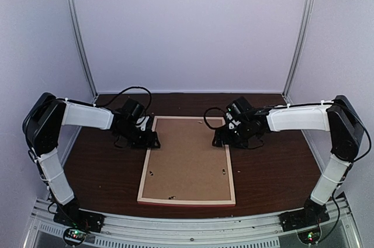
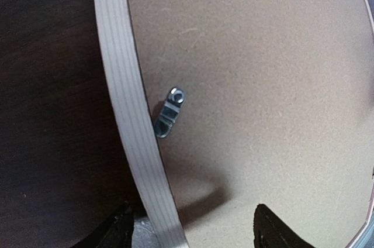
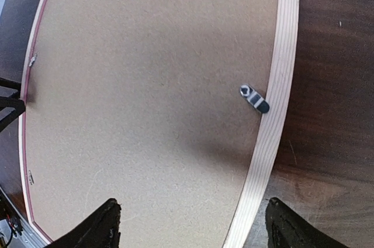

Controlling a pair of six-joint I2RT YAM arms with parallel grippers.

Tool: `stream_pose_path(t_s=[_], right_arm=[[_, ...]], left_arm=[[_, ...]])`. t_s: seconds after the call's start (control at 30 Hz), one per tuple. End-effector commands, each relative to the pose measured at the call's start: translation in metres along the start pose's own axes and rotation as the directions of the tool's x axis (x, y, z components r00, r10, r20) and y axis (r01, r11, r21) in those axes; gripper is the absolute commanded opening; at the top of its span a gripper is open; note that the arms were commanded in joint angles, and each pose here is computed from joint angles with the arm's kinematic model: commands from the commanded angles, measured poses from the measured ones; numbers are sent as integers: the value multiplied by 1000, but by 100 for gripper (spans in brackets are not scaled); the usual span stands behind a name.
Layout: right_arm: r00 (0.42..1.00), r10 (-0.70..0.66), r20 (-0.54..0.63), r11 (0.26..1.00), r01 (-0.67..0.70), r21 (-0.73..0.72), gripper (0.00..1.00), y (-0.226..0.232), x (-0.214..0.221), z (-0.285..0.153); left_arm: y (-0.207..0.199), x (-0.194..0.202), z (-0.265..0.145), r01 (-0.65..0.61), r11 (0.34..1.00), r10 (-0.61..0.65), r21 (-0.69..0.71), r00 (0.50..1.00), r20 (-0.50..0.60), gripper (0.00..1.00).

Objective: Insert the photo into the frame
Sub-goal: Press the fastener onto the backboard.

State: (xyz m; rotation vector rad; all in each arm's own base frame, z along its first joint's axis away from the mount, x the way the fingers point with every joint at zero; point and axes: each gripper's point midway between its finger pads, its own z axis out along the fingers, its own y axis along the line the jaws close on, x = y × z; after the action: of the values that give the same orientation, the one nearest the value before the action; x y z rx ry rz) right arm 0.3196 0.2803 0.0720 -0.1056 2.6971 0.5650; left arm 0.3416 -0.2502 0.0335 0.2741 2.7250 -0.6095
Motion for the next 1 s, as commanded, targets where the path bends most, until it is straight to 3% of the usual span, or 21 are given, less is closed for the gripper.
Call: stream_pose_path(t_s=[0.0,0.33,0.97], right_arm=[[990,-115,76,993,114,25,85,9,-25,-8],[961,-263,86,962,254,103,86,16,-59,14],[960,-280,21,946,272,177,85,-4,-59,47]], left_arm=[[0,-5,-13,-20,1000,21,-20,999,32,71],[1,-5,-15,-24,999,25,-31,999,28,71],[2,-4,-19,-25,999,26,-44,999,23,71]])
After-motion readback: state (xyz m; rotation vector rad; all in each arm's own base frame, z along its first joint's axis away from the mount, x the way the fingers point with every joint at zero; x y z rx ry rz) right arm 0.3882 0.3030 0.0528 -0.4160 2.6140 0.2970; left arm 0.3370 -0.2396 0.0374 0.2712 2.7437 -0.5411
